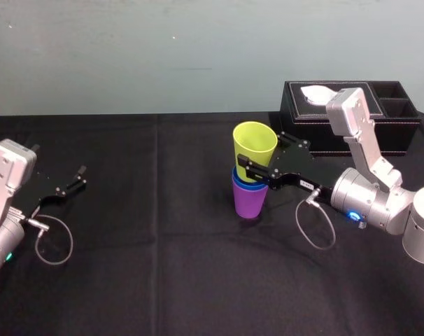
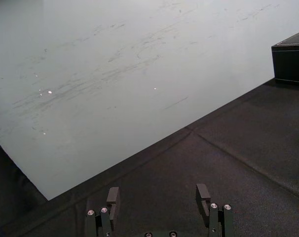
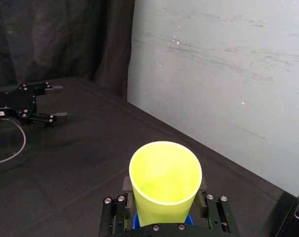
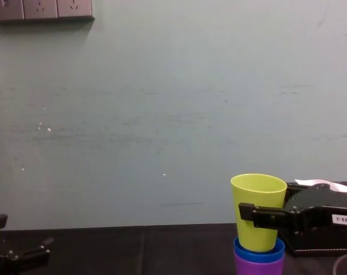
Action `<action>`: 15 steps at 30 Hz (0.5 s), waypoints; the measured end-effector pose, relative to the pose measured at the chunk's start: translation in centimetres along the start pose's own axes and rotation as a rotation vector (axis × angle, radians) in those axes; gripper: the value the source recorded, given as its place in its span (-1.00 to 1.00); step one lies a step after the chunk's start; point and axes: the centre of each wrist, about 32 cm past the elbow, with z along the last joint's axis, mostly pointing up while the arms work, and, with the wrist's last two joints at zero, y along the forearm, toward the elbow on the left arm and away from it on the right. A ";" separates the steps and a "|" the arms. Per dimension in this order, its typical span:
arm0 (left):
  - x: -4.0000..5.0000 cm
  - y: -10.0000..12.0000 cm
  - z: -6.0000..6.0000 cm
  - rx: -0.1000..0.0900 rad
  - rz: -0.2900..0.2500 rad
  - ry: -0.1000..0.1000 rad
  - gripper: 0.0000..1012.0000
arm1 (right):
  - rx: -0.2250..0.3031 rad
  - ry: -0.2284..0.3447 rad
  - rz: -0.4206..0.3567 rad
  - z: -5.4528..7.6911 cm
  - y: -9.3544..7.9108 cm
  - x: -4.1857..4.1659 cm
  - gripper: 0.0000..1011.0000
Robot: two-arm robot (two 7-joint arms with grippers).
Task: Stack the three plastic cups sequentially using one hand.
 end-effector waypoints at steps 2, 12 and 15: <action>0.00 0.0 0.0 0.000 0.000 0.000 1.00 | -0.002 0.000 0.001 -0.1 0.0 -0.01 0.45; 0.00 0.0 0.0 0.000 0.000 0.000 1.00 | -0.007 0.000 0.002 -0.4 0.2 0.00 0.45; 0.00 0.0 0.0 0.000 0.000 0.000 1.00 | -0.009 0.001 0.001 -0.5 0.2 0.01 0.45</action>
